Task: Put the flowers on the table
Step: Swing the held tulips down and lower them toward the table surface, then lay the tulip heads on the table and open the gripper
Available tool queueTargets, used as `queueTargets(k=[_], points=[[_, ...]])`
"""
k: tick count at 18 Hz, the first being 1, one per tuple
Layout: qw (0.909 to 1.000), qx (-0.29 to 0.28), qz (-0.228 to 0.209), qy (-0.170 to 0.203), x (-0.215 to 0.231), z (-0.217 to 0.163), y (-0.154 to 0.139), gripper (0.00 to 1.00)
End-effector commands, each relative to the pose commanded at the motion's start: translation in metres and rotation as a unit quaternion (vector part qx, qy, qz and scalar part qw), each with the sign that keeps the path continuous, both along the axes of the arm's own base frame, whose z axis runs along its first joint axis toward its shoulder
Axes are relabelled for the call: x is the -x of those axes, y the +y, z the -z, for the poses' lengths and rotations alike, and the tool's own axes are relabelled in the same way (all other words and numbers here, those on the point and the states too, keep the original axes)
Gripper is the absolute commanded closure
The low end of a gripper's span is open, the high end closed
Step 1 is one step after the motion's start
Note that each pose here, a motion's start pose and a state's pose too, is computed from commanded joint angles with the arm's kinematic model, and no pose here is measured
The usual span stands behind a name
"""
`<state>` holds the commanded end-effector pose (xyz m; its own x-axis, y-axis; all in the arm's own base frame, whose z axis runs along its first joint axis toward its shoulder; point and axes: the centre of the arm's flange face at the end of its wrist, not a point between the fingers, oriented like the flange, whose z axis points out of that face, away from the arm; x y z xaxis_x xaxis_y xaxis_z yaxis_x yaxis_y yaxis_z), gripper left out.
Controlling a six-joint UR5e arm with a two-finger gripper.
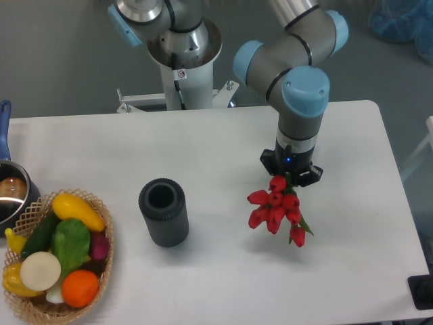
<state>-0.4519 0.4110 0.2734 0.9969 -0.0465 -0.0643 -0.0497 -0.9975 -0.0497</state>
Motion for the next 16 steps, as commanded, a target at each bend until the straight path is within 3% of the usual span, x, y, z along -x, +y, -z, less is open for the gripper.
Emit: queueTargets(k=[16], points=[[0.9997,0.013,0.005,-0.021,0.001,0.031,0.008,0.78]])
